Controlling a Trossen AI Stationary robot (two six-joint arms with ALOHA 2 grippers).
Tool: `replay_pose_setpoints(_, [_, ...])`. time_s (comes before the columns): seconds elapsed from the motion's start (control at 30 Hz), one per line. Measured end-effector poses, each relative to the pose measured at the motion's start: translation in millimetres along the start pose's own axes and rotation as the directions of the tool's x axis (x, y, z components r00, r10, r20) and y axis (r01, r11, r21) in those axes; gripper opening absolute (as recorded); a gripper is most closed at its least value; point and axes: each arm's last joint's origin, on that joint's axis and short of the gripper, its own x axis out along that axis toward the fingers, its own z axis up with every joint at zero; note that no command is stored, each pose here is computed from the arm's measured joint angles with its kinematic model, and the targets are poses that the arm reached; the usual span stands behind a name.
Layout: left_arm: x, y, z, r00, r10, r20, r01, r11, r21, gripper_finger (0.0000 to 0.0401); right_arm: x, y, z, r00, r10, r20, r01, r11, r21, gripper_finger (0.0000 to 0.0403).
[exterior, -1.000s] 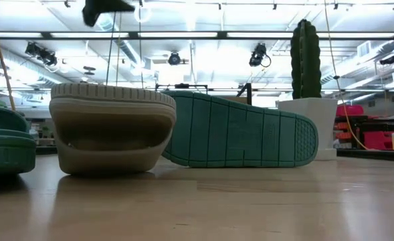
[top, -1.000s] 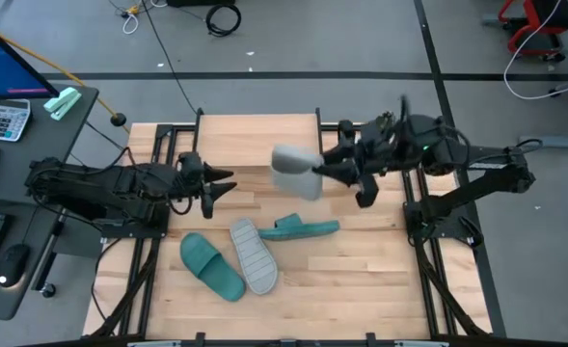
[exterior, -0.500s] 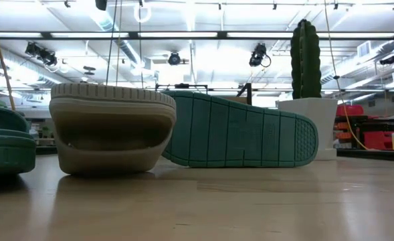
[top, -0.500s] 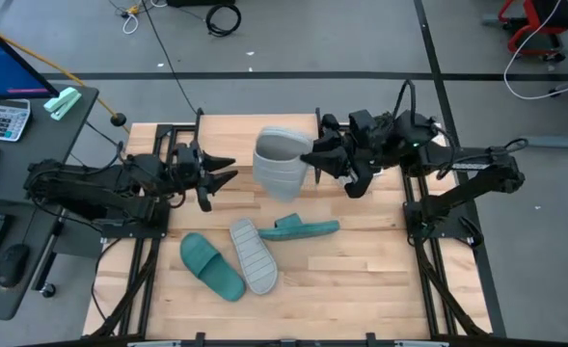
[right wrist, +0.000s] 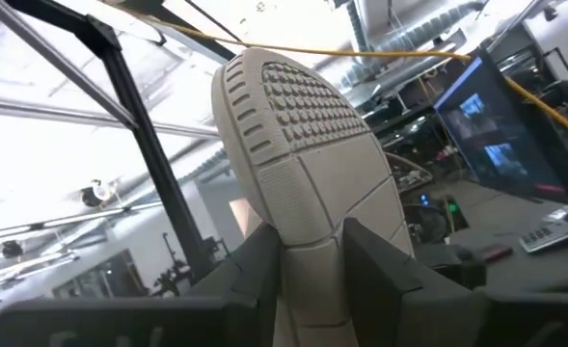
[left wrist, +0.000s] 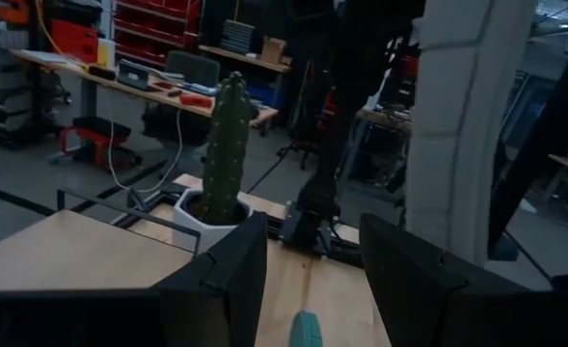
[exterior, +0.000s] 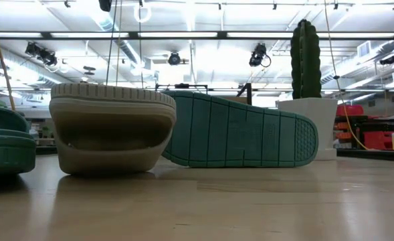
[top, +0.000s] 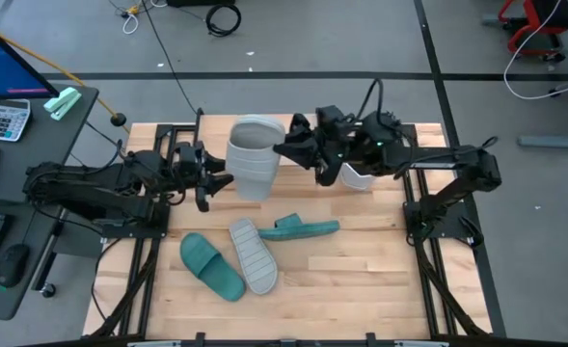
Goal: Pick and place slides into the shelf
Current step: Put the right gray slipper on the shelf
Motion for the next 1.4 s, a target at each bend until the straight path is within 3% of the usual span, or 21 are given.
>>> replay_pose_setpoints(0.53, [-5, -1, -4, 0.995, -0.070, -0.068, 0.069, 0.997, -0.029, 0.0175, 0, -10, 2, 1.000, 0.024, -0.012, -0.025, 1.000, -0.009, 0.0096])
replay_pose_setpoints(0.87, [-29, 3, 5, 0.995, -0.081, -0.055, 0.072, 0.987, -0.142, 0.0243, -4, -6, 6, 0.997, 0.048, -0.059, -0.048, 0.999, 0.006, 0.0096])
replay_pose_setpoints(1.07, [-25, 1, 3, 0.990, -0.124, -0.067, 0.107, 0.971, -0.215, 0.0284, -2, -19, 1, 0.998, 0.010, -0.058, -0.011, 1.000, -0.016, 0.0096])
replay_pose_setpoints(1.4, [-11, 2, -5, 0.986, -0.116, -0.123, 0.085, 0.968, -0.236, 0.0302, 4, -32, -8, 1.000, 0.017, -0.024, -0.017, 1.000, -0.009, 0.0096])
